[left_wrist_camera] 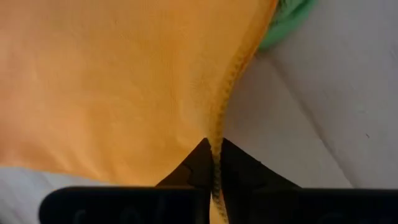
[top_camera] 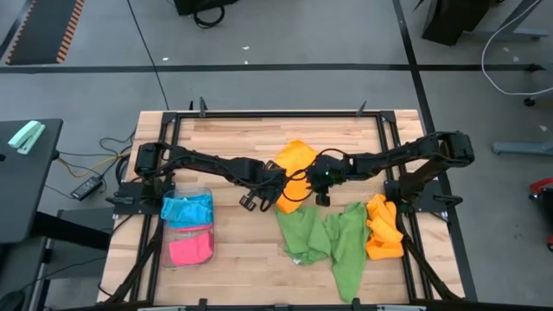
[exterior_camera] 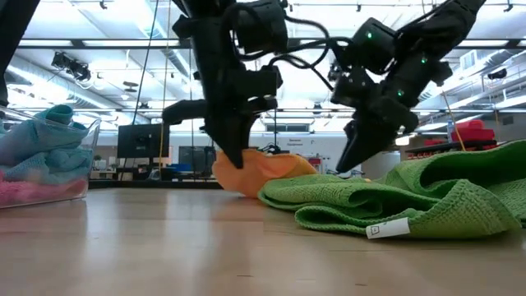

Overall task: Fold microfiber towels
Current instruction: Fold the left yellow microfiber cloth

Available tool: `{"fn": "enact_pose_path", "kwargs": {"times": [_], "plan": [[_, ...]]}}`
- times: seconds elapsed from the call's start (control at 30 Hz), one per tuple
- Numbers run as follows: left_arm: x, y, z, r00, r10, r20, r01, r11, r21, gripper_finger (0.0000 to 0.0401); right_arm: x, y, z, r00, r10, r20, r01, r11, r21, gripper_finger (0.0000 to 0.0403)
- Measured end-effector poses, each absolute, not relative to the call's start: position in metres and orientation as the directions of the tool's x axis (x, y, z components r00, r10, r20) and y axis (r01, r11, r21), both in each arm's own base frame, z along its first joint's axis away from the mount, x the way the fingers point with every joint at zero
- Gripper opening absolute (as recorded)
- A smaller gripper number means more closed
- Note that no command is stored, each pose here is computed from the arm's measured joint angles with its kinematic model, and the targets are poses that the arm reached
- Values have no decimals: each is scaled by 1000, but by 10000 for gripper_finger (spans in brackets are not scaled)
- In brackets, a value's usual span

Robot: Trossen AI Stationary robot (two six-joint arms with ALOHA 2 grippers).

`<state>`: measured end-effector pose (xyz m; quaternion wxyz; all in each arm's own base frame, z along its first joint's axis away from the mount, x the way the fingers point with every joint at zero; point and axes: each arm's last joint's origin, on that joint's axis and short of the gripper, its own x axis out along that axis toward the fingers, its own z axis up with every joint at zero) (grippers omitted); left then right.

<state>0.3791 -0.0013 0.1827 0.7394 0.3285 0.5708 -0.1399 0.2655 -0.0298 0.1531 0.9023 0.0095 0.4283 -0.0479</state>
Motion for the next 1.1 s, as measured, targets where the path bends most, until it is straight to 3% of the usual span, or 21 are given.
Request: {"fn": "enact_pose_path", "kwargs": {"times": [0.33, 0.6, 0.87, 1.1], "plan": [[392, 21, 190, 432, 212, -877, 475, 773, 421, 10, 248, -44, 185, 707, -137, -694, 143, 988, -49, 102], [403, 42, 189, 524, 235, -819, 359, 811, 462, 30, 240, -43, 201, 745, -157, -649, 168, 985, -45, 94], [413, 56, 162, 518, 251, -818, 336, 820, 464, 11, 232, -44, 205, 713, -235, -660, 227, 969, -99, 93], [420, 67, 151, 545, 271, -793, 289, 827, 482, 34, 229, -43, 208, 712, -235, -662, 232, 968, -93, 93]]}}
